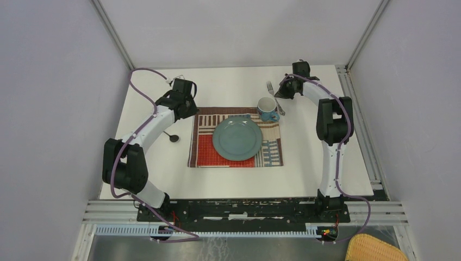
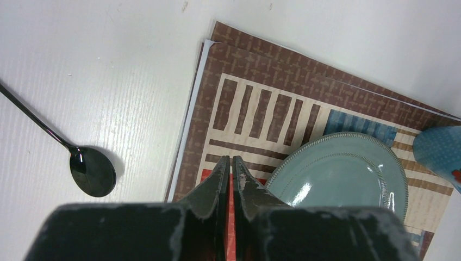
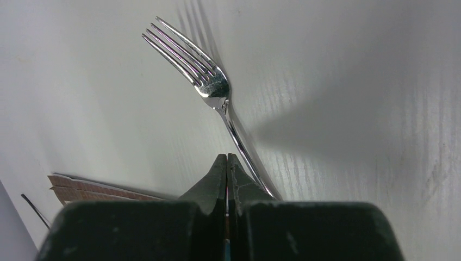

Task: Set the dinner table for one person
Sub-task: Pick up the fork at the center of the board.

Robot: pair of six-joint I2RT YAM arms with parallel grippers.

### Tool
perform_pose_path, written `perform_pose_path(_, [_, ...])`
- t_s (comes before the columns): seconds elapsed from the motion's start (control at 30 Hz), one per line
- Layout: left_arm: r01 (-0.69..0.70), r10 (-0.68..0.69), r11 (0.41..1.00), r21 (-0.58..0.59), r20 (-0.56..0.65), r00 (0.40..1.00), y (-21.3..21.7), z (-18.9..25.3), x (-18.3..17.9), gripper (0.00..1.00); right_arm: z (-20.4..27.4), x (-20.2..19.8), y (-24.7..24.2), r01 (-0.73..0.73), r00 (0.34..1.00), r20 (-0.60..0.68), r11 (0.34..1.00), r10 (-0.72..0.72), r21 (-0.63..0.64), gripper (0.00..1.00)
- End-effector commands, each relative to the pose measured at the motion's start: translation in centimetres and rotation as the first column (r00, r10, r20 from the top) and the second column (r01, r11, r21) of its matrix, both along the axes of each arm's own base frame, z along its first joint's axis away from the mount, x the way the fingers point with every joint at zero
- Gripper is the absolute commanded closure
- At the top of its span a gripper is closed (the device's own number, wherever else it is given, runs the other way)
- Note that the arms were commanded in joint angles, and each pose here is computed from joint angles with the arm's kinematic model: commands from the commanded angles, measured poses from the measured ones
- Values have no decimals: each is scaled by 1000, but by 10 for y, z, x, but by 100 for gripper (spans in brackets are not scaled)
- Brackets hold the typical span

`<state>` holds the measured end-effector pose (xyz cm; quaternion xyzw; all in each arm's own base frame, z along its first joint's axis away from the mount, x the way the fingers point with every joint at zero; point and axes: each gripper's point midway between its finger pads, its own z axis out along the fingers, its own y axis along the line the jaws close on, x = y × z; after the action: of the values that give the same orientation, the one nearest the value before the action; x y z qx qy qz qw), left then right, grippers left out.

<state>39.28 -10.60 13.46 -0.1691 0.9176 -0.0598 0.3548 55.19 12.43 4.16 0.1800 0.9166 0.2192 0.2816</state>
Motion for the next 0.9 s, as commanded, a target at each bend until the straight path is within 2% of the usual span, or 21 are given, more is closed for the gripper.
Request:
perform_pose_path(0.0, [-3,2,1000,22,43,999,3,15,13,89,23,21,7,-13,997,79,999,10,44,100])
perform_pose_path(0.87, [-19,18,1000,22,34,999,4,10,14,89,-1,16,11,-35,999,22,998,34,45,100])
